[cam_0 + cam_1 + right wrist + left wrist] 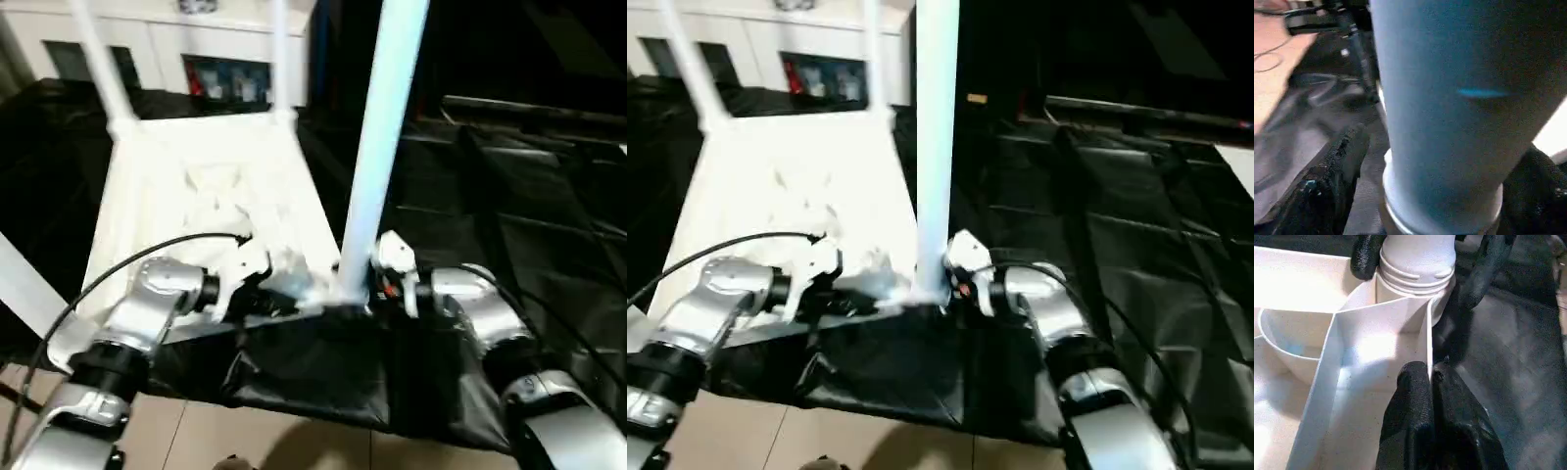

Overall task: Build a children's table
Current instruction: Rotate leg to tighten

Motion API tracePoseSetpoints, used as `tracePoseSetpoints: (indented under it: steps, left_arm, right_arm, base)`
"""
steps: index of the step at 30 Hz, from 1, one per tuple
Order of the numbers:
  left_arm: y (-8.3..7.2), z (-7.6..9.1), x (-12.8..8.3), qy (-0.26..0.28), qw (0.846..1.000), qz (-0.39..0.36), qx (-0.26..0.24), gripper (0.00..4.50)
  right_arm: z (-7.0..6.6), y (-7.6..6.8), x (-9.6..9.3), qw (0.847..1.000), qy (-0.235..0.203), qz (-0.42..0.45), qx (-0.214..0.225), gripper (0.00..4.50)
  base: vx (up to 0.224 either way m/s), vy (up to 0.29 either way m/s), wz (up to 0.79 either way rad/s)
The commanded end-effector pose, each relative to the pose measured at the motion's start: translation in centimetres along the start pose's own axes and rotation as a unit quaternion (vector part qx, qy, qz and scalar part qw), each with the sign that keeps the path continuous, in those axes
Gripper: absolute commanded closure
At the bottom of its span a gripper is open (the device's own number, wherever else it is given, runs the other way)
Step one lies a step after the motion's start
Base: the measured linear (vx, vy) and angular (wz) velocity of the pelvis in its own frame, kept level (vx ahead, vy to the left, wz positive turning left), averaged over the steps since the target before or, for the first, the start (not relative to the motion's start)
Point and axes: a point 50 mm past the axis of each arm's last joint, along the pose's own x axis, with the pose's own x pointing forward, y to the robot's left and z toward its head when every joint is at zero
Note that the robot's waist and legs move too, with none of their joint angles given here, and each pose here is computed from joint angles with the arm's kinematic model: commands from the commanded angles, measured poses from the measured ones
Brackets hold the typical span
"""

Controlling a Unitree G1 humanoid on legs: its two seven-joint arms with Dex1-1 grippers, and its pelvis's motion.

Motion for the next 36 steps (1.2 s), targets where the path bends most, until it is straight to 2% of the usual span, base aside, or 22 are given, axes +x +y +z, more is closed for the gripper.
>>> tracePoseSetpoints:
  steps: [1,9,14,16,17,18,22,23,24,25,27,29,30,31,32,33,36]
  left_arm:
    - [-0.7,1.3,0.8,-0.020,0.998,-0.046,0.025,4.50]
    - [-0.5,1.5,1.0,-0.024,0.999,-0.036,0.028,4.50]
    - [1.0,1.8,1.7,-0.035,0.997,0.060,0.020,4.50]
    - [1.6,2.1,2.1,-0.041,0.994,0.101,0.012,4.50]
    - [2.0,2.3,2.8,-0.042,0.990,0.138,0.005,4.50]
    - [2.0,2.3,2.8,-0.042,0.990,0.138,0.005,4.50]
    - [2.2,2.7,4.0,-0.043,0.983,0.179,-0.011,4.50]
    - [2.2,3.1,5.0,-0.049,0.979,0.199,-0.022,4.50]
    - [2.2,3.2,5.3,-0.051,0.977,0.206,-0.025,4.50]
    - [2.1,3.6,6.3,-0.055,0.975,0.214,-0.029,4.50]
    - [2.0,3.7,6.9,-0.058,0.976,0.210,-0.030,4.50]
    - [1.6,4.0,7.4,-0.064,0.978,0.198,-0.027,4.50]
    - [1.5,4.1,7.5,-0.066,0.979,0.190,-0.023,4.50]
    - [1.3,4.0,7.4,-0.065,0.982,0.178,-0.014,4.50]
    - [1.3,4.0,7.4,-0.065,0.982,0.178,-0.014,4.50]
    - [1.1,3.8,7.2,-0.065,0.984,0.164,-0.005,4.50]
    - [0.8,3.6,6.5,-0.067,0.988,0.141,0.005,4.50]
  right_arm:
    - [-0.8,1.0,0.6,0.999,0.019,0.045,0.016,0.79]
    - [-0.5,1.2,1.0,0.998,0.000,0.049,0.029,1.50]
    - [-0.7,0.3,2.0,0.997,-0.024,-0.069,0.037,1.79]
    - [-1.0,-0.1,2.7,0.990,-0.022,-0.128,0.053,1.80]
    - [-1.3,-0.5,3.5,0.979,-0.021,-0.189,0.077,1.82]
    - [-1.3,-0.5,3.5,0.979,-0.021,-0.189,0.077,1.83]
    - [-1.5,-0.7,4.9,0.958,-0.017,-0.264,0.108,1.84]
    - [-1.4,-0.6,6.0,0.945,-0.009,-0.305,0.116,1.84]
    - [-1.4,-0.5,6.5,0.944,-0.007,-0.310,0.116,1.84]
    - [-1.0,-0.1,7.7,0.948,-0.002,-0.303,0.097,1.84]
    - [-0.7,0.3,8.4,0.956,0.004,-0.285,0.073,1.84]
    - [-0.3,0.2,8.4,0.955,-0.010,-0.288,0.073,1.84]
    - [-0.2,0.0,8.1,0.951,-0.025,-0.294,0.089,1.49]
    - [-0.1,-0.3,7.7,0.950,-0.032,-0.295,0.098,1.49]
    - [-0.1,-0.3,7.7,0.950,-0.032,-0.295,0.098,1.28]
    - [-0.2,-0.4,7.3,0.951,-0.030,-0.295,0.088,1.11]
    - [-0.3,-0.7,6.4,0.954,-0.031,-0.290,0.072,1.03]
  base:
    - [0.000,0.000,0.00]
    - [0.000,0.000,0.00]
    - [0.000,0.000,0.00]
    - [0.000,0.000,0.00]
    - [0.000,0.000,0.00]
    - [0.000,0.000,0.00]
    - [0.000,0.000,0.00]
    - [0.000,0.000,0.00]
    - [0.000,0.000,0.00]
    - [0.000,0.000,0.00]
    - [0.000,0.000,0.00]
    - [0.000,0.000,0.00]
    - [0.000,0.000,0.00]
    - [0.000,0.000,0.00]
    - [0.000,0.000,0.00]
    - [0.000,0.000,0.00]
    - [0.000,0.000,0.00]
